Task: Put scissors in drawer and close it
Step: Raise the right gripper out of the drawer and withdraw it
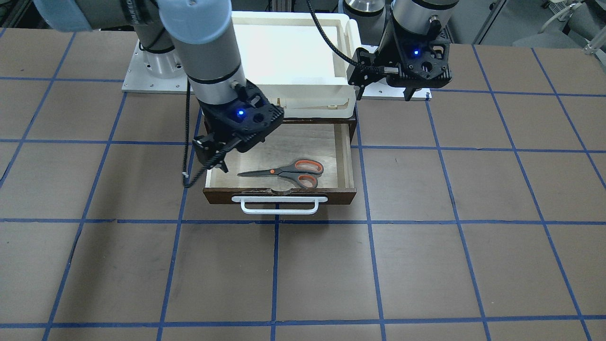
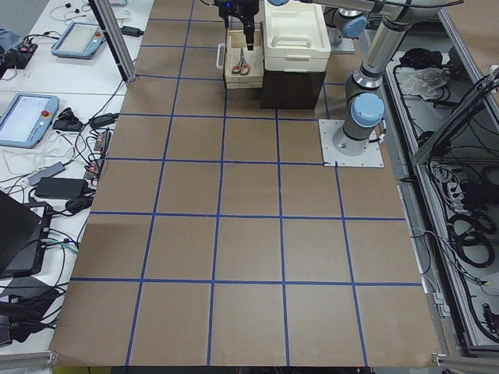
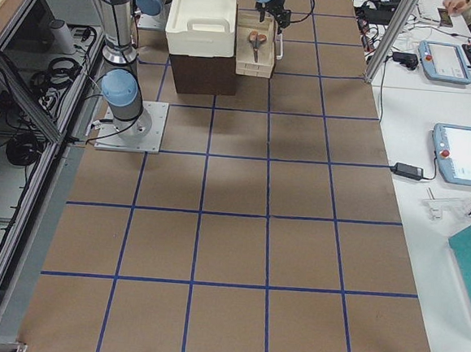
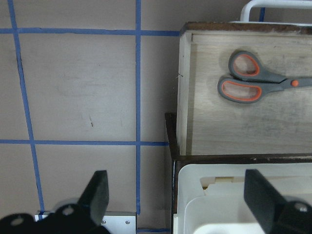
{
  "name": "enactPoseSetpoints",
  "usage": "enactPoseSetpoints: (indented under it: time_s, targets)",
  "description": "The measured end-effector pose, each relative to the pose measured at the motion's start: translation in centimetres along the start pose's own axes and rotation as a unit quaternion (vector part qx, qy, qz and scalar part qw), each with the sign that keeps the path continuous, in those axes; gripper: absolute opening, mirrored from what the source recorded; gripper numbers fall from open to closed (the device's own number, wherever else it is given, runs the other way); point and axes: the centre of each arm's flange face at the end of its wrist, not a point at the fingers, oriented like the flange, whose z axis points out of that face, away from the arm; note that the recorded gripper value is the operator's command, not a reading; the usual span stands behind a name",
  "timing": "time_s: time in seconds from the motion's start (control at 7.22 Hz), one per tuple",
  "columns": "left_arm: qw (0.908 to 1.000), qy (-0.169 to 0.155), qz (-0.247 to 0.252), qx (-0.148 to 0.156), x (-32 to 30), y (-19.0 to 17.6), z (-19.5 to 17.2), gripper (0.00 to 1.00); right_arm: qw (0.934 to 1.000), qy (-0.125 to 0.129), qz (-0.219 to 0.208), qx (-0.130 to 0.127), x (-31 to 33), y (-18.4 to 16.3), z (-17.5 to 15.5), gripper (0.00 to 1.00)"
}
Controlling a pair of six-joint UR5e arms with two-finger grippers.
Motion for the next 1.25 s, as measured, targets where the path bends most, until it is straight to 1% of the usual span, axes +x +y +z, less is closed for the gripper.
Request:
enactPoseSetpoints:
  time_s: [0.14, 0.28, 0.42, 0.69, 0.83, 0.97, 1.11, 1.25]
  targets:
    - [1.0, 0.0, 0.0, 0.0, 0.0, 0.0, 0.0, 1.0, 0.9967, 0.006, 0.081, 0.004, 1.7, 1.6, -2.1, 1.0]
    - [1.0, 0.0, 0.0, 0.0, 0.0, 0.0, 0.0, 1.0, 0.9916, 0.008, 0.129, 0.005, 2.1, 3.0, -3.8, 1.0]
    - [1.0, 0.0, 0.0, 0.0, 0.0, 0.0, 0.0, 1.0, 0.9862, 0.01, 0.165, 0.011, 2.1, 3.9, -5.2, 1.0]
    - [1.0, 0.0, 0.0, -0.001, 0.0, 0.0, 0.1, 1.0, 0.9765, 0.02, 0.214, 0.018, 2.6, 4.9, -6.5, 1.0]
    - [1.0, 0.0, 0.0, -0.001, 0.0, 0.0, 0.1, 1.0, 0.9701, 0.029, 0.24, 0.017, 3.7, 5.5, -6.9, 1.0]
    - [1.0, 0.0, 0.001, -0.001, 0.0, 0.0, 0.1, 1.0, 0.9627, 0.033, 0.268, 0.012, 5.1, 6.3, -7.1, 1.0]
    - [1.0, 0.0, 0.001, -0.001, 0.1, 0.0, 0.1, 1.0, 0.9578, 0.034, 0.285, 0.002, 5.8, 7.2, -7.4, 1.0]
    - [1.0, 0.0, 0.001, -0.001, 0.1, 0.0, 0.1, 1.0, 0.9555, 0.032, 0.293, -0.008, 5.9, 7.9, -7.6, 1.0]
